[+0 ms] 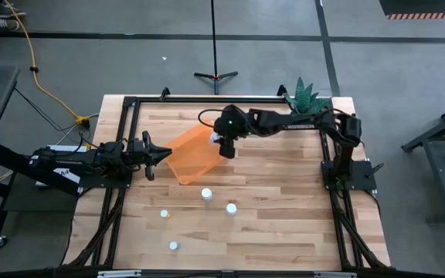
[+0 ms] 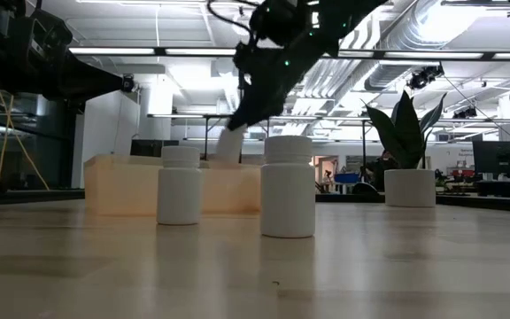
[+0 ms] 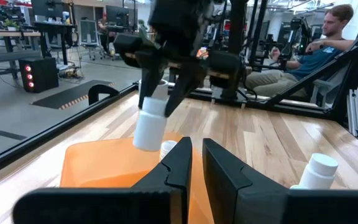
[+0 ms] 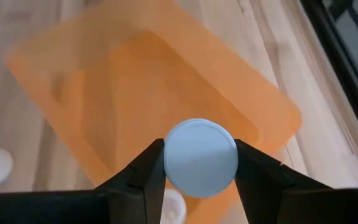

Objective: Pick and place pill bottles into a basket
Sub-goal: Put the top white pill bottle into the orange bin, then put the bottom white pill bottle into the orange bin

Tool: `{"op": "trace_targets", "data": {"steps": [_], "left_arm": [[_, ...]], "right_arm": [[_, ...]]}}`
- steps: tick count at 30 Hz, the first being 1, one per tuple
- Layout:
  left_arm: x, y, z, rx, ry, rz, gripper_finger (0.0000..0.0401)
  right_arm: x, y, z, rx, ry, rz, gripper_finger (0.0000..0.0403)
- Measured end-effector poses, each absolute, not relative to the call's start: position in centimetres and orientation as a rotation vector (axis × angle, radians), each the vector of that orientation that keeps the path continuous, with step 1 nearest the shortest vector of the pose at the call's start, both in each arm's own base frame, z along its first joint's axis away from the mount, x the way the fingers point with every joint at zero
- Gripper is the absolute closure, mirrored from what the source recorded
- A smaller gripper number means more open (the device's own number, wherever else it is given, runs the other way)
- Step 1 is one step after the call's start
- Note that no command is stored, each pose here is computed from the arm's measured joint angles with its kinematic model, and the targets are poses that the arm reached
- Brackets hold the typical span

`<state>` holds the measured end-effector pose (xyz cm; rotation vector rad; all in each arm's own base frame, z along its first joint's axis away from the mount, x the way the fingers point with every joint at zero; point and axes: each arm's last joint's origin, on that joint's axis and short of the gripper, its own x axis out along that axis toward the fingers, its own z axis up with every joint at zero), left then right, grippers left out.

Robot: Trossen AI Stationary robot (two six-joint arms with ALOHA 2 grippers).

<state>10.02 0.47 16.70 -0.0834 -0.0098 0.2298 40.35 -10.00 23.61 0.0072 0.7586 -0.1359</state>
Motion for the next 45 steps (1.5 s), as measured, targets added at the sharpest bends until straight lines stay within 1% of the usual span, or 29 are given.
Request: {"op": "trace_targets", "data": {"steps": [5,13,23,32,37,40,45], "left_arm": [[10.0,0.5,16.7,-0.083,-0.011,0.229,0.0327],[10.0,0.5,16.7,-0.083,-0.010,0.229,0.0327],[10.0,0.5,16.7,-0.083,-0.010,0.230,0.0327],[10.0,0.5,16.7,-0.083,-0.010,0.230,0.0327],[10.0,0.5,16.7,-0.083,-0.010,0.230,0.0327],[10.0,0.5,16.7,-0.083,-0.010,0.230,0.0327],[10.0,0.5,16.7,-0.083,-0.010,0.230,0.0327]], "right_arm": [[40.3,-11.4,22.9,0.032,0.769,-0.147,0.0254],[40.7,-11.9,20.7,0.049,0.827,-0.145,0.0251],[40.4,-11.9,20.5,0.060,0.870,-0.145,0.0245],[40.4,-11.9,20.5,0.067,0.872,-0.148,0.0211],[40.3,-11.9,20.5,0.068,0.873,-0.149,0.0203],[40.1,-11.9,21.3,0.092,0.852,-0.166,0.0204],[39.1,-11.2,25.0,0.089,0.761,-0.169,0.0204]]}}
